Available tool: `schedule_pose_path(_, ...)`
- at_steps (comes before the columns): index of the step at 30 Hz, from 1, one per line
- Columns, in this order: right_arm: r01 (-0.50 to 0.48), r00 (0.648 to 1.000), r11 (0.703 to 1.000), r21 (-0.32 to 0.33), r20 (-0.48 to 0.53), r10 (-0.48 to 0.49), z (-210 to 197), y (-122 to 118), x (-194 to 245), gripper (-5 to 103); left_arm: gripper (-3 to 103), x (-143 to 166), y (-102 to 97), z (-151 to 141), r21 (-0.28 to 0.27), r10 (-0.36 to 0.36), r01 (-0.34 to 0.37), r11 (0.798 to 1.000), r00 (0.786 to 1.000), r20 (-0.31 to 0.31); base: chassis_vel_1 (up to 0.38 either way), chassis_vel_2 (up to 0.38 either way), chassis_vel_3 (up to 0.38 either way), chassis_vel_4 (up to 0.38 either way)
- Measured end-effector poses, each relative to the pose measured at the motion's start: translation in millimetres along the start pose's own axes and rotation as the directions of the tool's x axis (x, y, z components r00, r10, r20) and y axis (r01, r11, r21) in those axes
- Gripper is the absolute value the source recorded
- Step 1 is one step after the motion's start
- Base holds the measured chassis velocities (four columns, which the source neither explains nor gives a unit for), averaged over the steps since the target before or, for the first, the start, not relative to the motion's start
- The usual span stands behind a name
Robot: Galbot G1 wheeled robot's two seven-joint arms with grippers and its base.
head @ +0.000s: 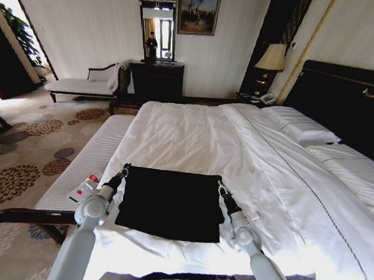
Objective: Fold the clothes on the bed.
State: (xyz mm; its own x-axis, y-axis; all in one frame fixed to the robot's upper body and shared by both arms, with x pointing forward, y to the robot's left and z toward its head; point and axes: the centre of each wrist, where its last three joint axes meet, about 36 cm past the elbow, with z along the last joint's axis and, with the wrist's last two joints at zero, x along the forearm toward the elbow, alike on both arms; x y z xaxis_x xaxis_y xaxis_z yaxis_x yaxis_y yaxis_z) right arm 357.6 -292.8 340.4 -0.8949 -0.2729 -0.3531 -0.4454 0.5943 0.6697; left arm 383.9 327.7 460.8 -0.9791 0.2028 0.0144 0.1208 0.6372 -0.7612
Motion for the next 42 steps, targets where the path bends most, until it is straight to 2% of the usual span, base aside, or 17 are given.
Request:
schedule_pose_path(8,0.096,0.991,0.995,0.033,0.095,-0.099,-23.6,42.4,18.2,0,1,49.5,-35.6,-16.0,0.004,0.073,-0.073,0.997,0.996,0.043,0.000,0.000,0.000,0.000)
schedule_pose_path(11,0.090,0.988,0.994,0.062,0.124,-0.097,-33.3,74.7,24.6,0,1,71.3,-57.2,-19.1,-0.013,0.100,-0.099,0.995,0.993,0.061,0.000,0.000,0.000,0.000)
schedule_pose_path(14,0.061,0.989,0.994,0.090,0.129,-0.072,-39.7,94.6,28.4,0,1,85.6,-71.2,-20.3,-0.028,0.114,-0.112,0.993,0.991,0.068,0.000,0.000,0.000,0.000)
schedule_pose_path(17,0.004,0.988,0.990,0.144,0.149,-0.026,-57.7,133.8,32.2,0,1,114.7,-103.2,-26.2,-0.056,0.161,-0.157,0.986,0.984,0.079,0.000,0.000,0.000,0.000)
schedule_pose_path(18,0.004,0.988,0.990,0.144,0.149,-0.026,-57.7,133.8,32.2,0,1,114.7,-103.2,-26.2,-0.056,0.161,-0.157,0.986,0.984,0.079,0.000,0.000,0.000,0.000)
schedule_pose_path(21,-0.060,0.985,0.986,0.153,0.167,0.034,-78.3,167.7,26.2,0,1,126.5,-108.7,-30.2,-0.047,0.141,-0.138,0.989,0.988,0.069,0.000,0.000,0.000,0.000)
schedule_pose_path(22,-0.134,0.982,0.980,0.150,0.152,0.111,-85.7,177.5,19.1,0,1,125.7,-109.8,-31.4,-0.055,0.134,-0.130,0.990,0.989,0.061,0.000,0.000,0.000,0.000)
schedule_pose_path(23,-0.134,0.982,0.980,0.150,0.152,0.111,-85.7,177.5,19.1,0,1,125.7,-109.8,-31.4,-0.055,0.134,-0.130,0.990,0.989,0.061,0.000,0.000,0.000,0.000)
schedule_pose_path(25,-0.220,0.974,0.962,0.161,0.099,0.206,-90.4,178.7,7.0,0,1,118.1,-113.3,-31.8,-0.083,0.137,-0.133,0.988,0.990,0.043,0.000,0.000,0.000,0.000)
schedule_pose_path(28,-0.313,0.945,0.923,0.221,-0.024,0.326,-84.2,136.1,-22.4,0,1,75.2,-78.9,-24.4,-0.083,0.056,-0.057,0.995,0.998,-0.020,0.000,0.000,0.000,0.000)
schedule_pose_path(29,-0.313,0.945,0.923,0.221,-0.024,0.326,-84.2,136.1,-22.4,0,1,75.2,-78.9,-24.4,-0.083,0.056,-0.057,0.995,0.998,-0.020,0.000,0.000,0.000,0.000)
schedule_pose_path(32,-0.413,0.879,0.889,0.198,-0.169,0.446,-61.6,61.4,-58.9,0,1,-3.9,-15.7,-3.2,-0.072,-0.066,0.058,0.996,0.993,-0.101,0.000,0.000,0.000,0.000)
schedule_pose_path(33,-0.428,0.866,0.882,0.198,-0.191,0.463,-54.4,45.6,-68.0,0,1,-23.8,-3.2,3.3,-0.078,-0.082,0.073,0.994,0.989,-0.121,0.000,0.000,0.000,0.000)
schedule_pose_path(34,-0.428,0.866,0.882,0.198,-0.191,0.463,-54.4,45.6,-68.0,0,1,-23.8,-3.2,3.3,-0.078,-0.082,0.073,0.994,0.989,-0.121,0.000,0.000,0.000,0.000)
schedule_pose_path(37,-0.461,0.830,0.862,0.213,-0.241,0.503,-26.7,-8.1,-97.7,0,1,-84.6,44.4,37.8,-0.112,-0.176,0.157,0.981,0.966,-0.187,0.000,0.000,0.000,0.000)
schedule_pose_path(39,-0.476,0.812,0.850,0.228,-0.258,0.524,-1.5,-42.9,-106.1,0,1,-116.8,62.6,54.6,-0.128,-0.197,0.173,0.976,0.960,-0.197,0.000,0.000,0.000,0.000)
schedule_pose_path(42,-0.467,0.816,0.855,0.225,-0.264,0.515,12.9,-60.1,-110.8,0,1,-131.5,70.4,65.5,-0.127,-0.188,0.164,0.978,0.962,-0.199,0.000,0.000,0.000,0.000)
